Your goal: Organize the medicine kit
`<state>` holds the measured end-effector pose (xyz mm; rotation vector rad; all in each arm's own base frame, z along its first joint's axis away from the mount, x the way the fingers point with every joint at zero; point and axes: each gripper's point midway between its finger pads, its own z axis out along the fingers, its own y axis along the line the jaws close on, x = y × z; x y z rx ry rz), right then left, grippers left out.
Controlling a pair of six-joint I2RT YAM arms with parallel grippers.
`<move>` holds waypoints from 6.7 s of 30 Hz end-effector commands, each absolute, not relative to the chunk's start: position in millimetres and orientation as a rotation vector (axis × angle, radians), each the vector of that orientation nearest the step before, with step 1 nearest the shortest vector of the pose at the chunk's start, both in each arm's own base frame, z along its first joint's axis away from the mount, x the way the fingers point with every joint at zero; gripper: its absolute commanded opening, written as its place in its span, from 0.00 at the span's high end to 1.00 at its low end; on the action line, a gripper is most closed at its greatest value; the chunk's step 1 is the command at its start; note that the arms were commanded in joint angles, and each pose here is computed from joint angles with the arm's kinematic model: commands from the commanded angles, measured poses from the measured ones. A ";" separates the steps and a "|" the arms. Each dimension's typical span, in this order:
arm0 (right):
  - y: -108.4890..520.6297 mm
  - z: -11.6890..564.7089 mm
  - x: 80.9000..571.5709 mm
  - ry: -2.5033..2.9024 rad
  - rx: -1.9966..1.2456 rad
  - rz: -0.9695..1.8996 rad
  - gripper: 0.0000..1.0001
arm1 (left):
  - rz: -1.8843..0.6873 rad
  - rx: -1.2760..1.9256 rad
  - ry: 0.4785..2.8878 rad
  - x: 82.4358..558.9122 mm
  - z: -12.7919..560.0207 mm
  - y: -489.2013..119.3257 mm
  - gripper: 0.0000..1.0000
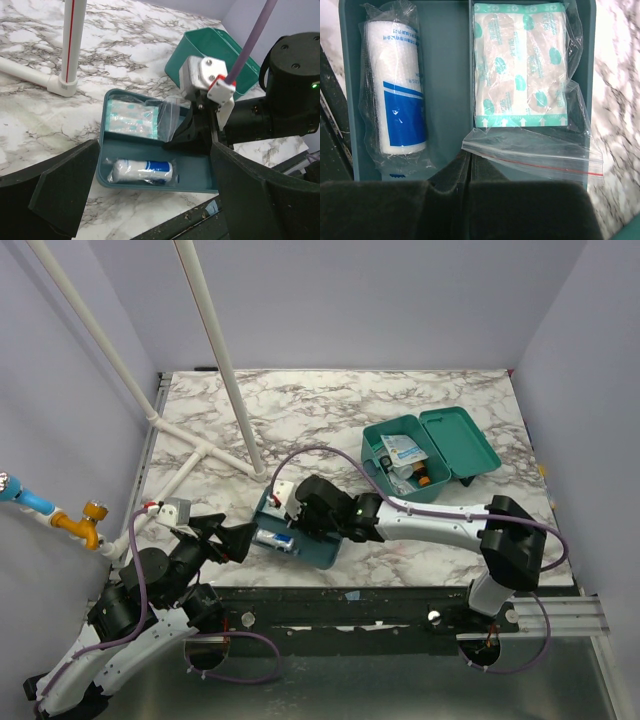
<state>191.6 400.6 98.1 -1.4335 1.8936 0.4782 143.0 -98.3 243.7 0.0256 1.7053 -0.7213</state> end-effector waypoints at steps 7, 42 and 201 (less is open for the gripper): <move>364.8 178.6 238.5 2.005 -1.077 0.309 0.99 | -0.746 -0.026 1.635 139.2 253.4 -85.6 0.04; 177.7 210.3 393.7 2.139 -0.481 0.070 0.99 | -0.733 -0.008 1.663 141.5 249.1 -90.5 0.04; 66.8 145.1 376.5 2.139 0.274 0.104 0.99 | -0.842 0.364 2.018 147.4 222.7 -199.9 0.01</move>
